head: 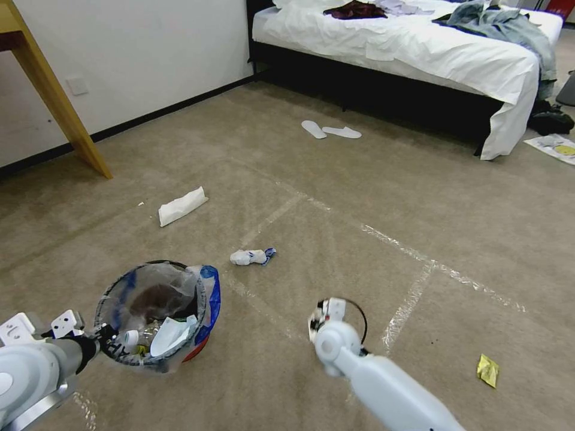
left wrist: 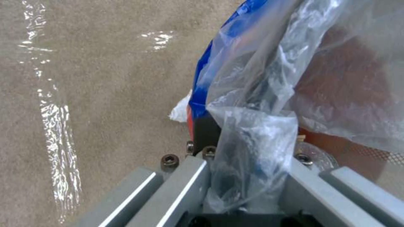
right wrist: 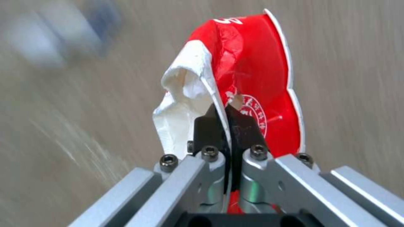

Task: Pick up the trash bin and place the garbage on the floor into it.

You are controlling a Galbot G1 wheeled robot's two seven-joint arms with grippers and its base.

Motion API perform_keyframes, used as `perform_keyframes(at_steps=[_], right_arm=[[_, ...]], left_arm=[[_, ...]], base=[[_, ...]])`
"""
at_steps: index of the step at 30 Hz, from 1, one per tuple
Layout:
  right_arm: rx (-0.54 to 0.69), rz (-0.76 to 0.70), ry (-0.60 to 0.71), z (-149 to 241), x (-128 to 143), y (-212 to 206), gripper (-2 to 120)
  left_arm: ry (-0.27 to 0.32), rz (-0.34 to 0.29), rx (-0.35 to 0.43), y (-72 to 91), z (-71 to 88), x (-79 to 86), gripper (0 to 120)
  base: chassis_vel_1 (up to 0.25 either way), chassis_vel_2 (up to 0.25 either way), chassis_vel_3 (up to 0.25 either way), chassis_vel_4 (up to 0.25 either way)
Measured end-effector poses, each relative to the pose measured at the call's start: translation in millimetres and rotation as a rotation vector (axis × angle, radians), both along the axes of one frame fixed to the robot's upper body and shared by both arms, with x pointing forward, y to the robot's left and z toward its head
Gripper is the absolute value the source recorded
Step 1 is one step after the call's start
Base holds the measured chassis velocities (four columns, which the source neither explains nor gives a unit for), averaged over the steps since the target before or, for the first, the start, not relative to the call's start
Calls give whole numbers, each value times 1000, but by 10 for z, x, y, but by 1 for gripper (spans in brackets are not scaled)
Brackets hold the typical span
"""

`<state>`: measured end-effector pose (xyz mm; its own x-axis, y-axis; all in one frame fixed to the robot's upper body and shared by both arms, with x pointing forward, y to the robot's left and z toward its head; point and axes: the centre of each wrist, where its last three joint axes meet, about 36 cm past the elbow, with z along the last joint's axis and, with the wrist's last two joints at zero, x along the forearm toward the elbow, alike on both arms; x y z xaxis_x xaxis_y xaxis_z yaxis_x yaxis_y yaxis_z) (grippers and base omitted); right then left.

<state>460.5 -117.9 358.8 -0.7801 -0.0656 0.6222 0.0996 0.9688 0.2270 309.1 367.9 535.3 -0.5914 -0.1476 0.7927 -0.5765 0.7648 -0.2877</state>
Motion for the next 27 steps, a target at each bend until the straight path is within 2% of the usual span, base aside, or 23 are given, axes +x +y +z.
perform_keyframes(at_steps=[2, 3, 5, 6, 7, 8, 9, 12, 13, 16, 20, 22, 27], right_arm=[[65, 26, -187, 266, 130, -223, 0], [65, 26, -187, 266, 130, -223, 0], [118, 55, -366, 580, 263, -437, 0], [118, 55, -366, 580, 263, -437, 0], [139, 67, -433, 696, 306, -502, 0], [187, 96, -562, 909, 383, -611, 0], [187, 96, -562, 909, 383, -611, 0], [285, 184, -778, 1242, 465, -734, 0], [285, 184, -778, 1242, 465, -734, 0], [359, 286, -925, 1444, 459, -748, 0], [392, 352, -979, 1500, 421, -721, 0], [442, 430, -1026, 1537, 335, -671, 0], [514, 535, -1061, 1601, 233, -640, 0]], left_arm=[[-8, -4, -9, -27, 12, 15, 0], [-8, -4, -9, -27, 12, 15, 0], [-15, -8, -22, -53, 22, 41, 0], [-15, -8, -22, -53, 22, 41, 0], [-18, -10, -26, -62, 26, 51, 0], [-24, -13, -33, -75, 31, 71, 0], [-24, -13, -33, -75, 31, 71, 0], [-69, -43, -66, -92, 43, 122, 0], [-69, -43, -66, -92, 43, 122, 0], [-89, -56, -82, -123, 41, 172, 0], [-89, -53, -90, -121, 20, 198, 0], [-88, -52, -100, -94, -16, 237, 0], [-90, -56, -106, -87, -10, 266, 0]], base=[[0, 0, 0, 0], [0, 0, 0, 0], [0, 0, 0, 0], [0, 0, 0, 0], [0, 0, 0, 0], [0, 0, 0, 0], [0, 0, 0, 0], [0, 0, 0, 0], [0, 0, 0, 0], [0, 0, 0, 0], [0, 0, 0, 0], [0, 0, 0, 0], [0, 0, 0, 0]])
